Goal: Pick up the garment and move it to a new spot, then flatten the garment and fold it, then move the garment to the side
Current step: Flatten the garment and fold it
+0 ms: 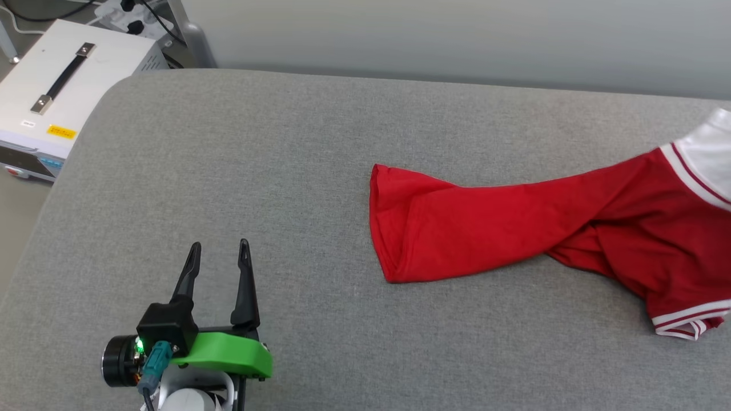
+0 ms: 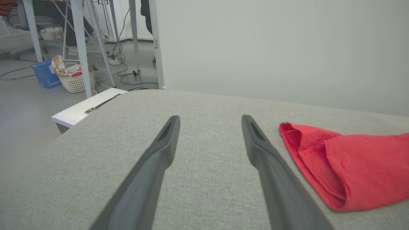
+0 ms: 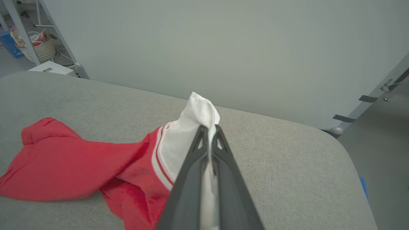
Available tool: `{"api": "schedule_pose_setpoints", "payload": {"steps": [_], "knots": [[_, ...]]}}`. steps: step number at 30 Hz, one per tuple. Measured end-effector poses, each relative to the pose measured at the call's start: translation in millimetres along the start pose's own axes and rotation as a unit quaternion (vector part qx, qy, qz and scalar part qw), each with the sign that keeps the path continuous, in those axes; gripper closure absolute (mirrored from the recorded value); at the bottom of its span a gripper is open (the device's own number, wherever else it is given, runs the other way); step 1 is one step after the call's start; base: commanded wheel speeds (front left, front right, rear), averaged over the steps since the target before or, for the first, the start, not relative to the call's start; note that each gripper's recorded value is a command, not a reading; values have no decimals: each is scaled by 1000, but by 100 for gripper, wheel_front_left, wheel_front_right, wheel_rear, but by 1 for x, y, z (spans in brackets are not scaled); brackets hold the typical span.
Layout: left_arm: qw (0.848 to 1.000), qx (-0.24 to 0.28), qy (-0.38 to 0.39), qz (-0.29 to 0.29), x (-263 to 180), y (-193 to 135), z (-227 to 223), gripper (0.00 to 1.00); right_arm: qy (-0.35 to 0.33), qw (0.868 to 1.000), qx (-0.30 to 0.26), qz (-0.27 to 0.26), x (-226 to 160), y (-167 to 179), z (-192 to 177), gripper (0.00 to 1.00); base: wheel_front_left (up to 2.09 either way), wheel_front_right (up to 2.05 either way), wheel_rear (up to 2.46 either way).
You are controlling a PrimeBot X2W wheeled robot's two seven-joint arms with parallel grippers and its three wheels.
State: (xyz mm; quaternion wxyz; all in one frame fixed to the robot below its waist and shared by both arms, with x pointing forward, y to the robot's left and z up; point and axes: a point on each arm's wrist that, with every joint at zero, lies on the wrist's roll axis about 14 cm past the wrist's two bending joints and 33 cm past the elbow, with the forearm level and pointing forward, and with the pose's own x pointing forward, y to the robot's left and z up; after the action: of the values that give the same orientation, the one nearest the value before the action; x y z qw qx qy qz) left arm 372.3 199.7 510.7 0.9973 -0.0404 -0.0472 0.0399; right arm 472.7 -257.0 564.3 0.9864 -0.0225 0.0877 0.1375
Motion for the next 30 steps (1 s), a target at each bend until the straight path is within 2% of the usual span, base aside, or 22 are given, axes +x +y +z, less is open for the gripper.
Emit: {"api": "schedule_pose_setpoints", "payload": {"steps": [4,7,13,17,22,23,28,30], "knots": [[1000,1,-5,7,-5,5,4,0,-52,996,-24,70,7,54,38,100,0,0,0],[1000,1,-8,13,-8,9,7,0,-77,987,-37,135,15,107,57,100,0,0,0],[1000,4,-9,27,-13,18,8,0,-69,959,-52,271,24,218,52,100,0,0,0],[999,6,-5,38,-16,25,7,0,-26,937,-67,341,26,273,21,100,0,0,0],[999,7,3,53,-18,33,2,0,50,909,-46,411,19,328,-35,100,0,0,0],[998,8,9,60,-17,37,-2,0,102,892,-51,437,13,348,-73,100,0,0,0],[997,6,18,69,-14,41,-7,0,209,862,-52,458,-3,362,-144,100,0,0,0],[997,8,22,73,-13,42,-10,0,240,856,-58,455,-6,361,-166,100,0,0,0]]}}
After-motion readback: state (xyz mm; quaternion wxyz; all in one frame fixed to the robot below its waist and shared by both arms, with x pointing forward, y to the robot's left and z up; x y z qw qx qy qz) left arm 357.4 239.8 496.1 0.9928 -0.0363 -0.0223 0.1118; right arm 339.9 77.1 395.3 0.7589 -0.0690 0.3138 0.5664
